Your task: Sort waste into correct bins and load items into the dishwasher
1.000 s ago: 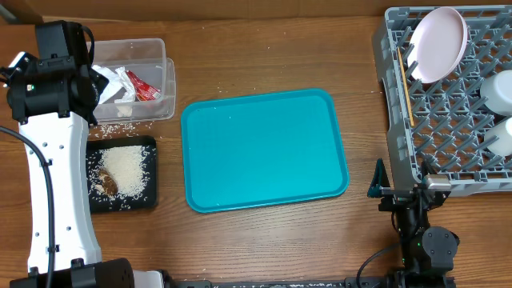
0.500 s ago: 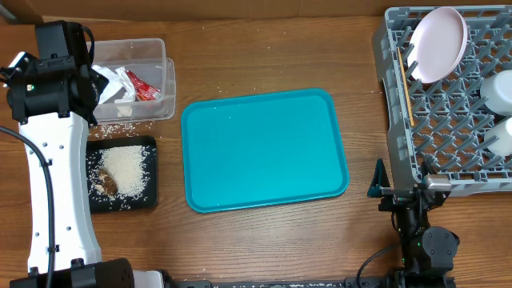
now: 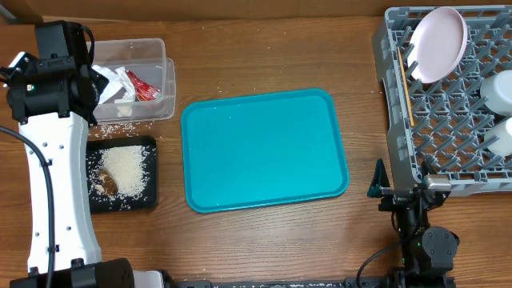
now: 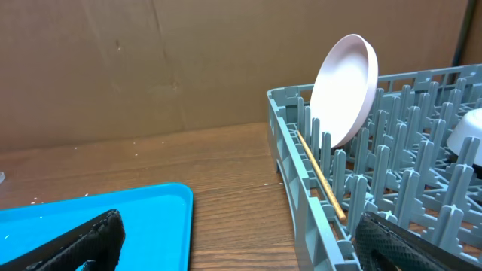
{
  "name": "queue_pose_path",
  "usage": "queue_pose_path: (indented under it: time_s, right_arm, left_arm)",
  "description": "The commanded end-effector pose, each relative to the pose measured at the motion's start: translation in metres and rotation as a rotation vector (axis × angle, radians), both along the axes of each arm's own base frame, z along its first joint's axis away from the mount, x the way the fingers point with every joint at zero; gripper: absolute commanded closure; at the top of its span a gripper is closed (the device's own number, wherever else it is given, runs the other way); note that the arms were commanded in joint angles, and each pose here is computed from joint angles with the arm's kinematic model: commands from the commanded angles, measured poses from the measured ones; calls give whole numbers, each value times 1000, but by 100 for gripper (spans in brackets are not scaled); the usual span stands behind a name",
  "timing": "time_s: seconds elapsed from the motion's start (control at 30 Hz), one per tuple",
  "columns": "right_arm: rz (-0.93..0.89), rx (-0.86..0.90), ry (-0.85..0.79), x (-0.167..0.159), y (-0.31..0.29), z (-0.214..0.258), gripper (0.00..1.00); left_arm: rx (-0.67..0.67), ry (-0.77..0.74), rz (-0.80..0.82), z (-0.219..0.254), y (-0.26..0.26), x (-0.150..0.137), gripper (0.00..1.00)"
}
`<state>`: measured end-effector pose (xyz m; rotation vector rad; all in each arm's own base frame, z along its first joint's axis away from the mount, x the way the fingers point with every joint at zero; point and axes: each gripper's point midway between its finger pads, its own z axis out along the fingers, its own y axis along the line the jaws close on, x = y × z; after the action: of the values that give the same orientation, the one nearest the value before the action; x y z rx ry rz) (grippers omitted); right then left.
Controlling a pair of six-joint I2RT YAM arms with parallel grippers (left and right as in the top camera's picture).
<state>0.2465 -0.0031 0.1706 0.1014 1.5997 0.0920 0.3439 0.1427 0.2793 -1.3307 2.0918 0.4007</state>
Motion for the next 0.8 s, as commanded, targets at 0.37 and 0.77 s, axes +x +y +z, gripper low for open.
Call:
queue_pose_path:
  time_s: [0.37, 0.77]
  right_arm:
    - [-10, -4, -7, 0, -2, -1, 0]
    - [-10, -4, -7, 0, -2, -1, 0]
  left_arm:
    - [-11, -41, -3, 10, -4, -5, 0]
    - [20, -222, -4, 69, -10, -42, 0]
